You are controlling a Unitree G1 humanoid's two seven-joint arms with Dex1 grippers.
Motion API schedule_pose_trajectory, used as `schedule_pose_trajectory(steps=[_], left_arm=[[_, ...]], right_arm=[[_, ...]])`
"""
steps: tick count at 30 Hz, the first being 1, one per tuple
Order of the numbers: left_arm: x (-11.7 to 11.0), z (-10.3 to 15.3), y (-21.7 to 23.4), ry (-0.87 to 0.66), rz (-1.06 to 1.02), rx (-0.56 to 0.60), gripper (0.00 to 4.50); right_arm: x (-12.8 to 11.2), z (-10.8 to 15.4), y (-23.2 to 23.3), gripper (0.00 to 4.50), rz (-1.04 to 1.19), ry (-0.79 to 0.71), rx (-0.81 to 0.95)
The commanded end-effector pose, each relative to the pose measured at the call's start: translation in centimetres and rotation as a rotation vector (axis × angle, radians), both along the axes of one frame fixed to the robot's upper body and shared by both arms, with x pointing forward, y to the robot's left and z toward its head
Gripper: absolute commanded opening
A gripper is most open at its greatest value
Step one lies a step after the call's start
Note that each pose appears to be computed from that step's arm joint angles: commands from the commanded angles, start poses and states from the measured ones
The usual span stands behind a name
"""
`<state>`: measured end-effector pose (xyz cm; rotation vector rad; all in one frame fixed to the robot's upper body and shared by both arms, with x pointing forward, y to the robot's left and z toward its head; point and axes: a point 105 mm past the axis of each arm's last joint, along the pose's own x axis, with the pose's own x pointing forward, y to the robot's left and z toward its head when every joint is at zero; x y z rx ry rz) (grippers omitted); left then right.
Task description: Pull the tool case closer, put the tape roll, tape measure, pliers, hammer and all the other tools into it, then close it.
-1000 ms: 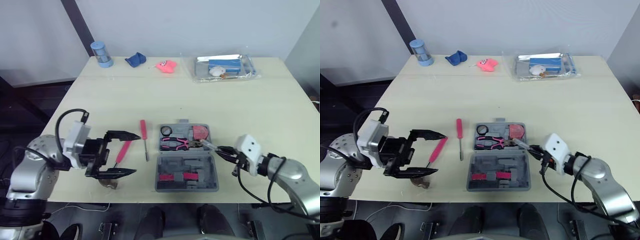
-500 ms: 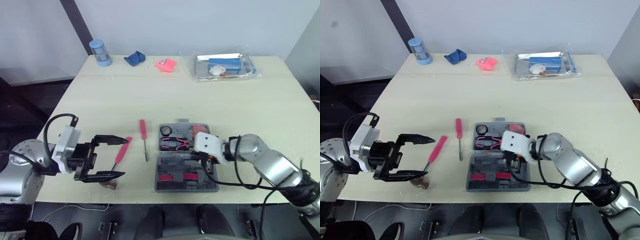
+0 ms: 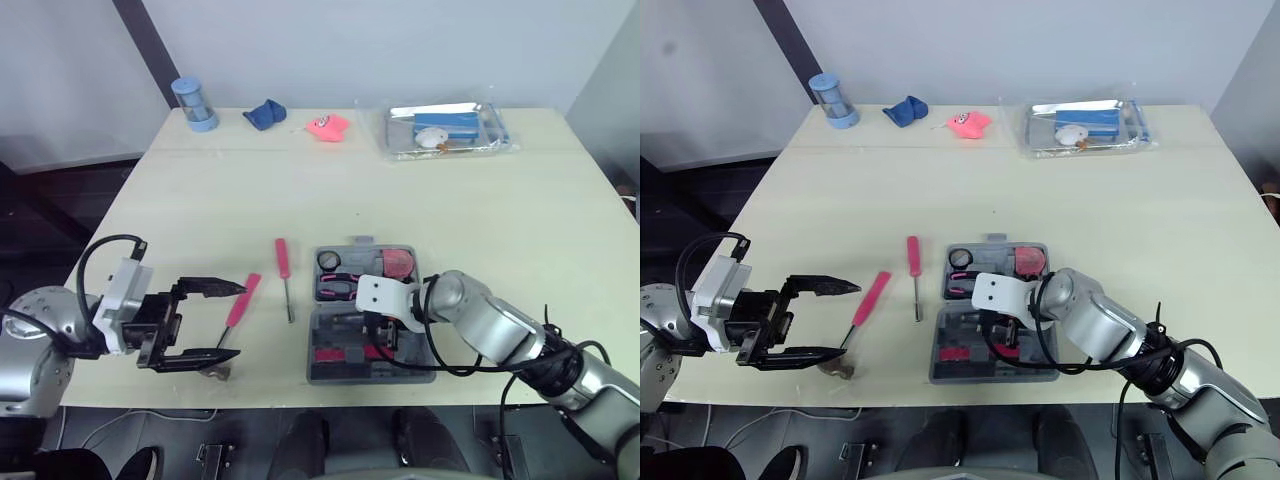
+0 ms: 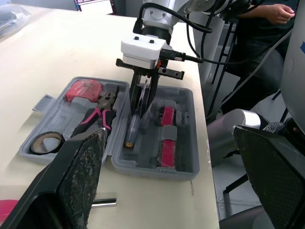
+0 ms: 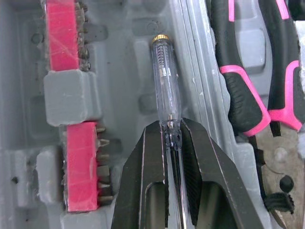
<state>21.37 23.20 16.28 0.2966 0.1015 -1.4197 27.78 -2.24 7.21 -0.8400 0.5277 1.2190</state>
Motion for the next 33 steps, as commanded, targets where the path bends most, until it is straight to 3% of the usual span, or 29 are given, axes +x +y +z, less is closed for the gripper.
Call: schedule_pose_trajectory(steps=[1, 16, 17, 19, 20, 21, 22, 32, 33], left_arm=[[-0.5, 0.9, 0.5, -0.026, -0.035, 0.01, 4.5], [-0.6, 0.8, 0.2, -0.026, -0.036, 0.007, 4.5], [-0.6, 0.8, 0.2, -0.025, -0.036, 0.005, 4.5], [-0.7, 0.7, 0.2, -0.023, -0.036, 0.002, 4.5], [-0.7, 0.7, 0.2, -0.023, -0.035, 0.001, 4.5], [-0.7, 0.7, 0.2, -0.022, -0.035, -0.001, 4.5], [-0.7, 0.7, 0.2, -0.021, -0.034, -0.003, 4.5], [-0.7, 0.7, 0.0, -0.025, -0.033, -0.014, 4.5], [-0.6, 0.7, 0.0, -0.025, -0.031, -0.016, 4.5]], right_arm=[[0.2, 0.7, 0.9, 0.05, 0.018, -0.034, 0.017], [0.5, 0.7, 2.8, 0.05, 0.056, -0.041, 0.052], [0.4, 0.7, 2.8, 0.73, 0.058, -0.041, 0.052], [0.4, 0.8, 2.7, 1.35, 0.06, -0.047, 0.053], [0.5, 0.9, 2.7, 1.35, 0.059, -0.051, 0.054], [0.5, 1.1, 2.6, 2.15, 0.059, -0.057, 0.058], [0.5, 1.2, 2.6, 2.45, 0.06, -0.06, 0.06], [0.7, 3.0, 2.1, 2.45, 0.039, -0.085, 0.15], [0.8, 3.2, 2.1, 2.22, 0.036, -0.085, 0.169]])
